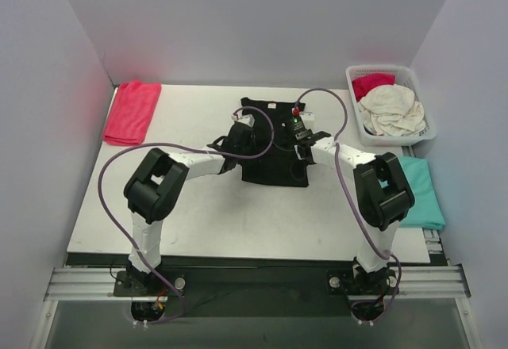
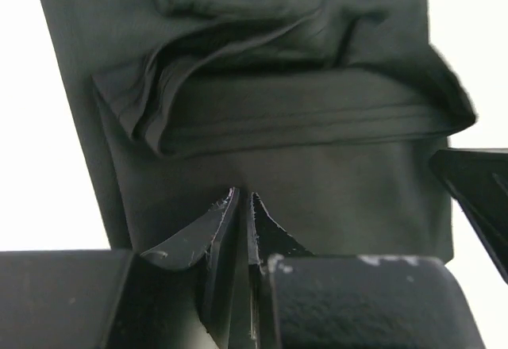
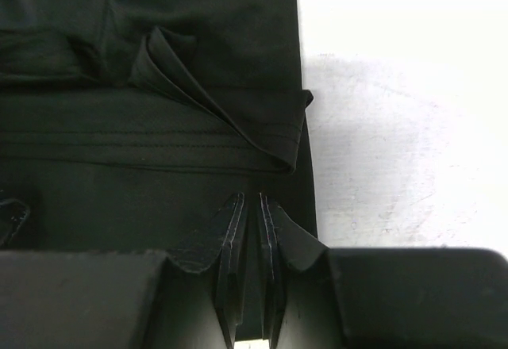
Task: Fold and stack the t-shirts
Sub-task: Fold the folded rectangular tshirt in 1/3 of the way
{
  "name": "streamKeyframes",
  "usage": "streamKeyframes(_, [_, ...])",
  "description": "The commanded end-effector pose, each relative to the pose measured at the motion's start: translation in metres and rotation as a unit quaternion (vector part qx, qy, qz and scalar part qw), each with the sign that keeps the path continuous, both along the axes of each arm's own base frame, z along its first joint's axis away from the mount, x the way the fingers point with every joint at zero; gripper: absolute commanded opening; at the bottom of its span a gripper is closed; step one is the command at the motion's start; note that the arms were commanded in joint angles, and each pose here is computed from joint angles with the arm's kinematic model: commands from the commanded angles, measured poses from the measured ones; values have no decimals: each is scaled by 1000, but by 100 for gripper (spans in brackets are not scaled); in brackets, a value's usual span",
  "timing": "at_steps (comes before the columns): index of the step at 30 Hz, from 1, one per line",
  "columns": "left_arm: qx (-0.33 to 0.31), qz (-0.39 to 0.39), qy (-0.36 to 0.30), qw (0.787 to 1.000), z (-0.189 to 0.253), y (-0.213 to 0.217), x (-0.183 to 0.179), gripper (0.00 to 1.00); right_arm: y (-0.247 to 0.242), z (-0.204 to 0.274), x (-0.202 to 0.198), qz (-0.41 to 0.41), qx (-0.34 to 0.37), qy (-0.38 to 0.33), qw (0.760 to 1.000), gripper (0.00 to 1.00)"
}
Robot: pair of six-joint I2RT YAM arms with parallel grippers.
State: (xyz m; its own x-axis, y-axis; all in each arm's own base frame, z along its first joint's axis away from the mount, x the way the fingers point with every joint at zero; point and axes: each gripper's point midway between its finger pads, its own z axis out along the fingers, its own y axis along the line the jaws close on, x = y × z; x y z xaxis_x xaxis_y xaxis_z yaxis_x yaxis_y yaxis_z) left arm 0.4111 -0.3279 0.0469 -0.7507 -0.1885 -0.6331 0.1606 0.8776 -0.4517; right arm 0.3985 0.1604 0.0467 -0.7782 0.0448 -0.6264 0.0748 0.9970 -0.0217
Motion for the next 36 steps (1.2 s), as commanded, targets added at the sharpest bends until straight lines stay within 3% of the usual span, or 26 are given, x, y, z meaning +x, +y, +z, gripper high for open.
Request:
streamKeyframes(1, [-20, -3, 2, 1000, 15, -12, 5, 19, -2, -9, -5, -6, -4, 12, 1000, 11])
streamKeyframes(21, [34, 24, 16, 999, -12, -7, 35, 25, 0, -24, 27, -24, 2, 17, 1000, 14])
streamKeyframes(36, [33, 65, -58, 996, 29, 1, 98, 26, -3, -5, 83, -39, 0, -22, 999, 13])
